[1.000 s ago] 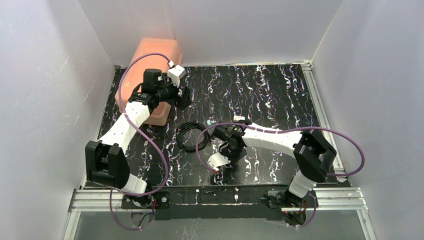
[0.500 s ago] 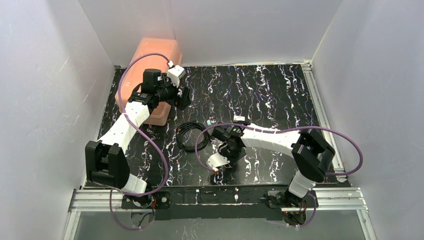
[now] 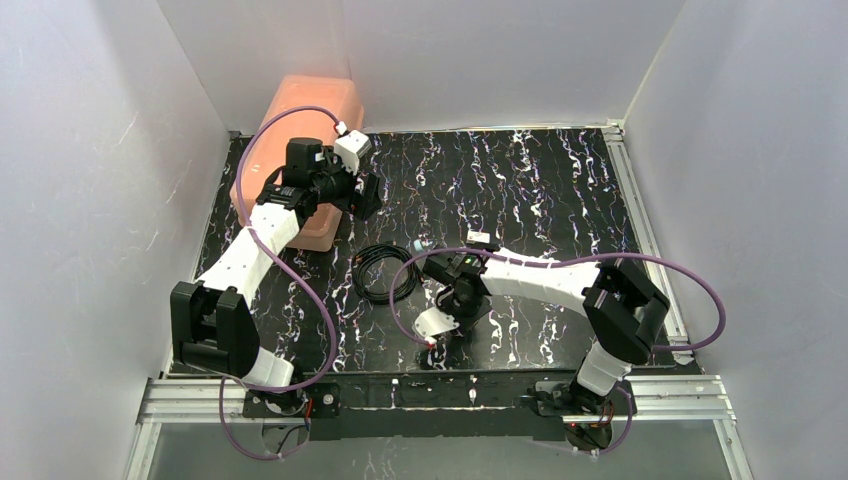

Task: Load the staples into the stapler
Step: Install the staple into the stapler.

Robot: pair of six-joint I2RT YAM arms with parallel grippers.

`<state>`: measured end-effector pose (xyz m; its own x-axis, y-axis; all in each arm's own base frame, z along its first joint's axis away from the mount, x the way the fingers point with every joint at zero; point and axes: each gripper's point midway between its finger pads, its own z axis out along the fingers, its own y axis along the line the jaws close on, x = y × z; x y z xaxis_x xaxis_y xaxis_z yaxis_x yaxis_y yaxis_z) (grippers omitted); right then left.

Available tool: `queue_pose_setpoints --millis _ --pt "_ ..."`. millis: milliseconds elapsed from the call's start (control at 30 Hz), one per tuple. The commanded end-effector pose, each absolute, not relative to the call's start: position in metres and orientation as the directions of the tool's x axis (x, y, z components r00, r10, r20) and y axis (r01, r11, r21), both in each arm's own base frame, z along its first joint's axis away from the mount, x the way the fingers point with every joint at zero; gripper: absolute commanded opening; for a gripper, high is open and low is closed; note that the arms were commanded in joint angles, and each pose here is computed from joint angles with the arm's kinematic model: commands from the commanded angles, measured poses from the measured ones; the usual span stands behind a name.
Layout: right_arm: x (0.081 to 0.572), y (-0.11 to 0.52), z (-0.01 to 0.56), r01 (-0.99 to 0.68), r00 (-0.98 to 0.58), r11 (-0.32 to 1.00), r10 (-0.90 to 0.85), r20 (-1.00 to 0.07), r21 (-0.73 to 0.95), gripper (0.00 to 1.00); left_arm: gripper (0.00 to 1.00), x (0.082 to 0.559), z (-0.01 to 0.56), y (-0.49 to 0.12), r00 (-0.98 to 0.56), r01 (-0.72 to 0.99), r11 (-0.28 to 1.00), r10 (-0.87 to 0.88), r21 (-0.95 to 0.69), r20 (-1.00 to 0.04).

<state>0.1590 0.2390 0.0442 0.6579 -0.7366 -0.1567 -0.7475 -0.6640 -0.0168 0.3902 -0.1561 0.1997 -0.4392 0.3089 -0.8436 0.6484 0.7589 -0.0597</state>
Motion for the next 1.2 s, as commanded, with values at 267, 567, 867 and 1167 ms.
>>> queue_pose_setpoints --millis 267,567,867,1167 --pt "0.1555 0.2395 0.0408 -0.725 0.683 -0.689 -0.716 -0.144 -0.017 0.13 0.99 0.3847 0.2147 -0.1554 -0.406 0.657 0.752 0.294 -0.053 -0.865" --pt "0.1550 0.2393 0.0403 -0.719 0.691 -0.695 -0.711 -0.131 -0.018 0.13 0.99 0.3849 0.2142 -0.1550 -0.408 0.655 0.753 0.293 -0.054 -0.864" --pt "0.1537 0.2392 0.0407 -0.729 0.681 -0.685 -0.722 -0.121 -0.011 0.13 0.98 0.3840 0.2140 -0.1548 -0.410 0.655 0.754 0.292 -0.056 -0.864" --pt "0.1532 0.2393 0.0410 -0.740 0.669 -0.672 -0.735 -0.111 -0.006 0.13 0.99 0.3848 0.2147 -0.1546 -0.409 0.654 0.754 0.290 -0.057 -0.865"
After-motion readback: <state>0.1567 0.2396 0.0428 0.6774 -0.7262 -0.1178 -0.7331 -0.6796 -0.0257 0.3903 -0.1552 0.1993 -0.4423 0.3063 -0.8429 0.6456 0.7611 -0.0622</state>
